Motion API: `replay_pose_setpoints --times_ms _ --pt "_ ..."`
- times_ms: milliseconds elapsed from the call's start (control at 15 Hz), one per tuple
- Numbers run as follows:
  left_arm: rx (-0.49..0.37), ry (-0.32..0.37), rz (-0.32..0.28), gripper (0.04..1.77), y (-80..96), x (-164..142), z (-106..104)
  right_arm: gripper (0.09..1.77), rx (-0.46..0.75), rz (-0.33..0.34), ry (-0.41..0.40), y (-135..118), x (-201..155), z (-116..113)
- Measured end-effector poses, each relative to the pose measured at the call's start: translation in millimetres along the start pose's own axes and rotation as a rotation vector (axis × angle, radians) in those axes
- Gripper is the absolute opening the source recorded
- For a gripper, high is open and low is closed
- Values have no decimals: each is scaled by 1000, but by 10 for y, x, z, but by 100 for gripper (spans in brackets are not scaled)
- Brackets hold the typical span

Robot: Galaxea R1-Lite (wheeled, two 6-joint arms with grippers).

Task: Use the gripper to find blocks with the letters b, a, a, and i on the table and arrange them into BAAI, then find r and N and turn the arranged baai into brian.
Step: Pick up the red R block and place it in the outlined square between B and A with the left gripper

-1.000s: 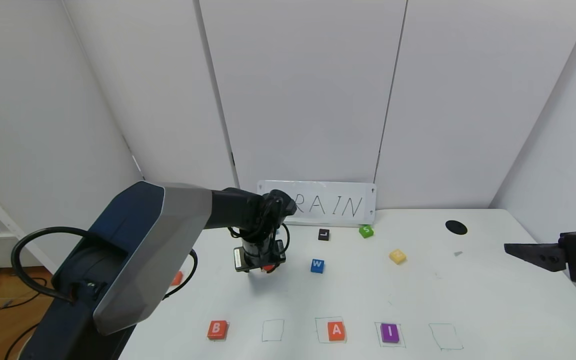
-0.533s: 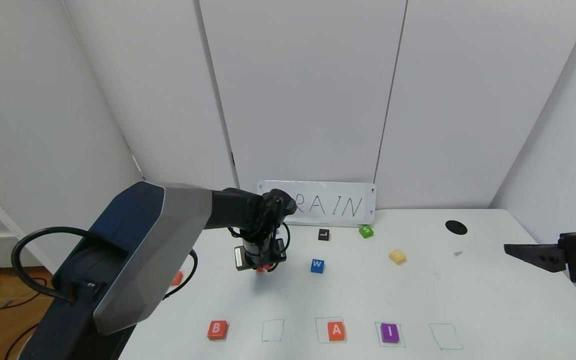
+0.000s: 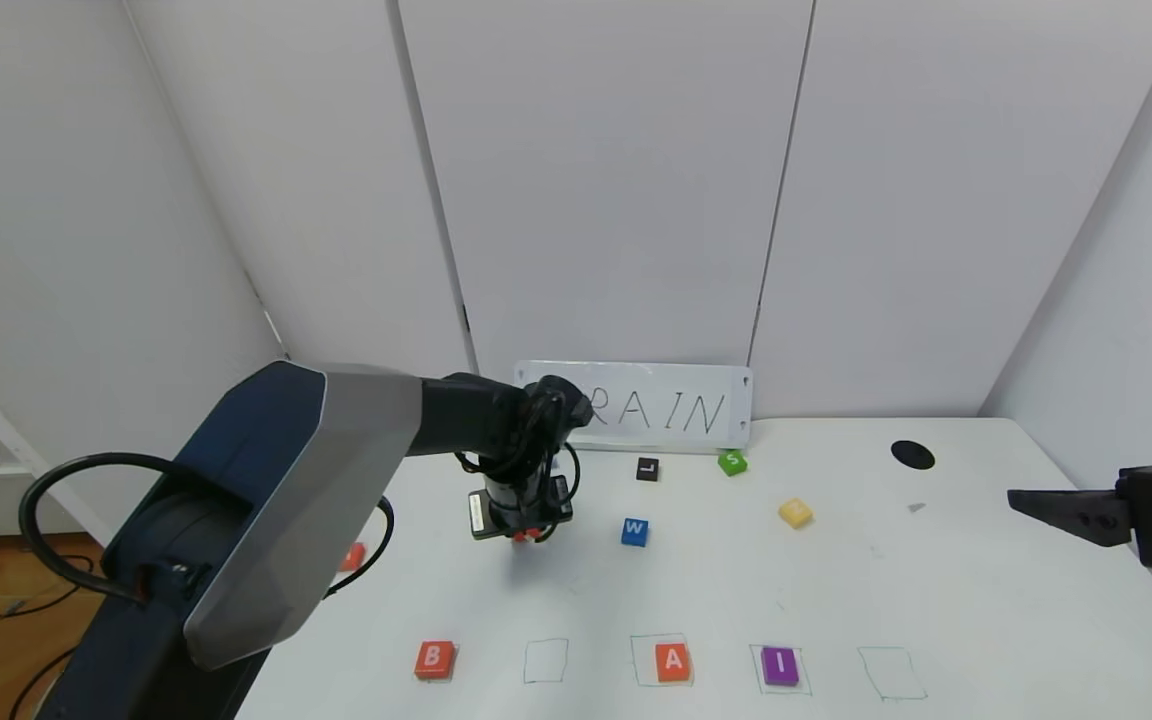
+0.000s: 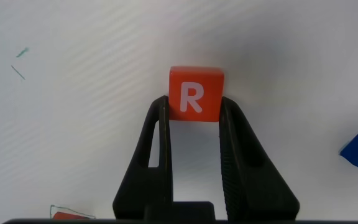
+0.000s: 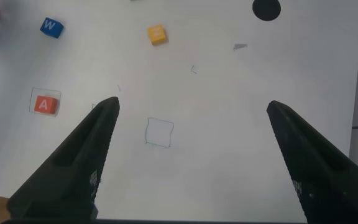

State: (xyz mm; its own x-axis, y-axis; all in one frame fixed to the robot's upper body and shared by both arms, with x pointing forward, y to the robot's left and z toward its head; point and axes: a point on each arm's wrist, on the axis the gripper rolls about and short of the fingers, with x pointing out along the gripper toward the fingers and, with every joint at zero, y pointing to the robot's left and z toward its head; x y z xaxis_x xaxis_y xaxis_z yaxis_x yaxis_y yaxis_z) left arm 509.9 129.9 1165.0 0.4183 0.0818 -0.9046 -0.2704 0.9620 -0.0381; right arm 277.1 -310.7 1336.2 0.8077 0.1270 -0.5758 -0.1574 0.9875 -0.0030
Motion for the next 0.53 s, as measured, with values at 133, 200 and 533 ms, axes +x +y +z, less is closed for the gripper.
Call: replay_pose_setpoints --times_ms 133,200,533 --pt "27 1 -4 50 38 -142 11 171 -2 4 2 11 2 -5" --pt "43 12 -9 50 66 -216 3 171 -2 8 3 19 4 -9" --pt "96 56 -28 50 132 -539 -230 171 -8 13 9 36 12 -23"
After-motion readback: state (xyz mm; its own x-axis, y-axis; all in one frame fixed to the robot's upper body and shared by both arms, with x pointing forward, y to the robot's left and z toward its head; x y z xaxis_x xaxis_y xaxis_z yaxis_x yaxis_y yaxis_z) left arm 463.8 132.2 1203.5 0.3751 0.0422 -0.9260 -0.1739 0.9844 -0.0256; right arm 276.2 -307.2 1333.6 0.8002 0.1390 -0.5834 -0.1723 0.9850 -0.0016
